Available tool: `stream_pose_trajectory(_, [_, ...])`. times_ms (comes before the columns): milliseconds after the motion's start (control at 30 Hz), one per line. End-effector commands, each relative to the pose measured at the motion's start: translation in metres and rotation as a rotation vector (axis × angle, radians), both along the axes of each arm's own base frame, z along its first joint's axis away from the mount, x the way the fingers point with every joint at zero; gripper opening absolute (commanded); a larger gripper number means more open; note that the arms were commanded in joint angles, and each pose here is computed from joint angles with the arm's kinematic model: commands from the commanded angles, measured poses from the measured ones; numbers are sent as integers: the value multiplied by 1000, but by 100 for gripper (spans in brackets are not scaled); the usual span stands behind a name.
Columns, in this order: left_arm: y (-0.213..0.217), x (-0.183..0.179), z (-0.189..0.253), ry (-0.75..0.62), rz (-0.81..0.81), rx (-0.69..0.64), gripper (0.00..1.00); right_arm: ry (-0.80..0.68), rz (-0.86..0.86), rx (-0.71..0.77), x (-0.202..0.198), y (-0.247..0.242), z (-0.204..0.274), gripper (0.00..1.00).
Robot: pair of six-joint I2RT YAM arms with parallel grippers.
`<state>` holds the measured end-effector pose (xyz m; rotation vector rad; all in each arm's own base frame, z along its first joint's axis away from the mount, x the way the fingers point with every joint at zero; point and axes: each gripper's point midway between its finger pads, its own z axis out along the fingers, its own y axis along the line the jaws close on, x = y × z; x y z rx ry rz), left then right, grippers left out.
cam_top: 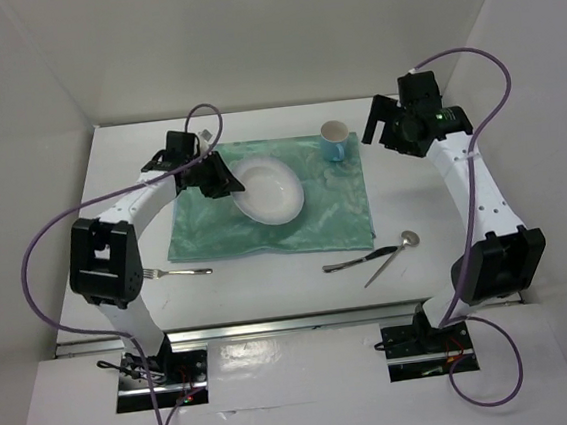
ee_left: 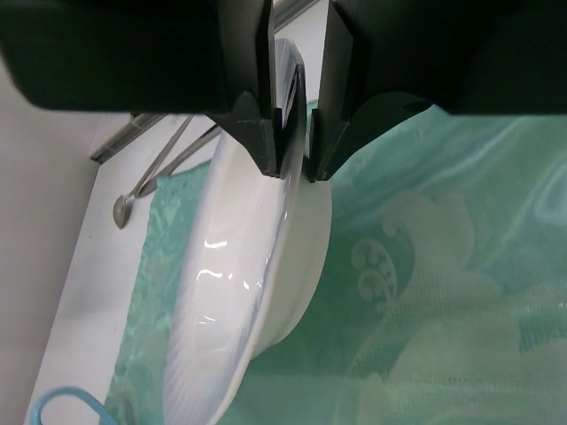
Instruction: Set the dinner table for one person
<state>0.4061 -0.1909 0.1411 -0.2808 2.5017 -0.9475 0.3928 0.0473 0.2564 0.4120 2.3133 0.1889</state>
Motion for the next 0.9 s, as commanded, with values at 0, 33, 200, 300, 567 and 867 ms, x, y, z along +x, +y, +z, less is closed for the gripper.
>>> stream_pose_trajectory(0, [-24,34,51,-163,-47,-171,0,-46,0,-9,-8,-7,14,100])
stream_pose_trajectory(33, [-27,36,47,-152,-51,-189,0,-35,0,-10,-9,-7,10,100])
stream_pose_trajectory(200, [-33,50,33,-143,-71,-246,0,-7,-9,-26,-13,-13,0,100])
stream_pose_trajectory(300, [-31,55,25,-129,-62,-262,0,3,-9,-27,-14,-13,-3,100])
stream_pose_trajectory(567, [-27,73,19,-119,-42,-277,0,26,-9,-29,-19,-13,-12,100])
stream_pose_trajectory(867, [-24,70,-23,-40,-42,-281,0,121,6,-3,-48,-9,-50,100])
